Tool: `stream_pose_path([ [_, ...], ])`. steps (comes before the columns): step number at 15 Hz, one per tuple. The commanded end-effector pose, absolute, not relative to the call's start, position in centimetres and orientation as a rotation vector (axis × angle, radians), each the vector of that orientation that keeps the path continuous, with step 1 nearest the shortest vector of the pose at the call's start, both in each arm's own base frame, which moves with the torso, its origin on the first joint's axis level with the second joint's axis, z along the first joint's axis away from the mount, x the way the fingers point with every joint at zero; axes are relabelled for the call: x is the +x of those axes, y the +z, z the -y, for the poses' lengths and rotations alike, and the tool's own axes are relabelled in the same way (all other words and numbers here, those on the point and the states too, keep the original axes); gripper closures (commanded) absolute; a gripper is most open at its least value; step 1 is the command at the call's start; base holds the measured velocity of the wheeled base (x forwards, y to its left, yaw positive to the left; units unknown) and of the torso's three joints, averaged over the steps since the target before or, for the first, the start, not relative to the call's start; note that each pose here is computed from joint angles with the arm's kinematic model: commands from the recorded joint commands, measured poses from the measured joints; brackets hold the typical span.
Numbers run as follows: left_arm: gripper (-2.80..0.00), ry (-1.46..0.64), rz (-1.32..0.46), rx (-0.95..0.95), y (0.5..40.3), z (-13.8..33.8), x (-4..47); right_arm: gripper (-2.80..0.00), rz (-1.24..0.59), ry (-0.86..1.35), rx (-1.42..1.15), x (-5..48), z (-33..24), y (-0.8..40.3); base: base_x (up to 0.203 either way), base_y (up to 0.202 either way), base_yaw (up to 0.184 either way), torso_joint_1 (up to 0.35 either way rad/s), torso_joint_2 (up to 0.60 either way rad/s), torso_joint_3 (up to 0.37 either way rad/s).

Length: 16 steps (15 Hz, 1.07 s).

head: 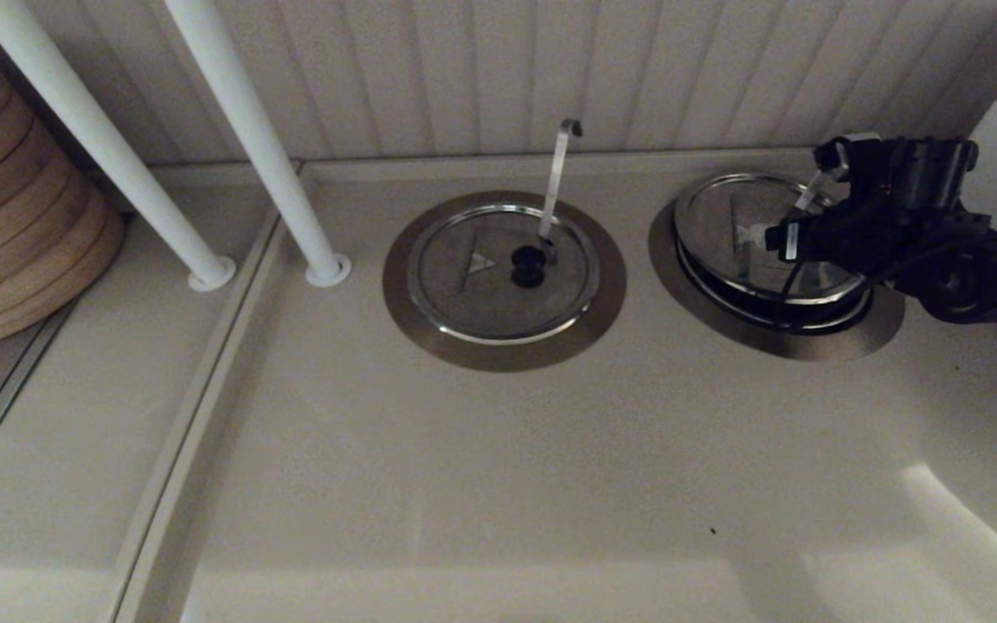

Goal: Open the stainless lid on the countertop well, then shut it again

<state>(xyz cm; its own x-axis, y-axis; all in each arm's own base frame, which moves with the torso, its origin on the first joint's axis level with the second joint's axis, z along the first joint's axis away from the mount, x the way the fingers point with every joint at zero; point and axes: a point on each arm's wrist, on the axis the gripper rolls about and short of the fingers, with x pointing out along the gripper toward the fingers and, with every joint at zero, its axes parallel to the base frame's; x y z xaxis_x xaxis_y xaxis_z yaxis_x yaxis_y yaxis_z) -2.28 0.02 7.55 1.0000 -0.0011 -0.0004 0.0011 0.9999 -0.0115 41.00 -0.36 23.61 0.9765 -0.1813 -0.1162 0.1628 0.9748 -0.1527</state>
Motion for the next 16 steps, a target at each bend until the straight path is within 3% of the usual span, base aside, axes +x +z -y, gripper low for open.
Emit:
stream_pose_path([
  [1, 0.0, 0.0, -0.002, -0.012, 7.6, 0.0, -2.3, -2.8, -0.135, -0.18, -0.141, 41.8, 0.5, 23.0, 0.0, 0.0, 0.0, 0.0, 0.0, 0.0],
  [7, 0.0, 0.0, -0.002, -0.012, 7.6, 0.0, -2.3, -2.8, -0.135, -0.198, -0.101, 43.9, 1.0, 21.4, 0.0, 0.0, 0.0, 0.0, 0.0, 0.0],
  [16, 0.0, -0.002, -0.002, -0.012, 7.6, 0.0, -2.3, -2.8, -0.221, -0.17, -0.135, 42.1, 0.1, 21.3, 0.0, 0.0, 0.0, 0.0, 0.0, 0.0],
])
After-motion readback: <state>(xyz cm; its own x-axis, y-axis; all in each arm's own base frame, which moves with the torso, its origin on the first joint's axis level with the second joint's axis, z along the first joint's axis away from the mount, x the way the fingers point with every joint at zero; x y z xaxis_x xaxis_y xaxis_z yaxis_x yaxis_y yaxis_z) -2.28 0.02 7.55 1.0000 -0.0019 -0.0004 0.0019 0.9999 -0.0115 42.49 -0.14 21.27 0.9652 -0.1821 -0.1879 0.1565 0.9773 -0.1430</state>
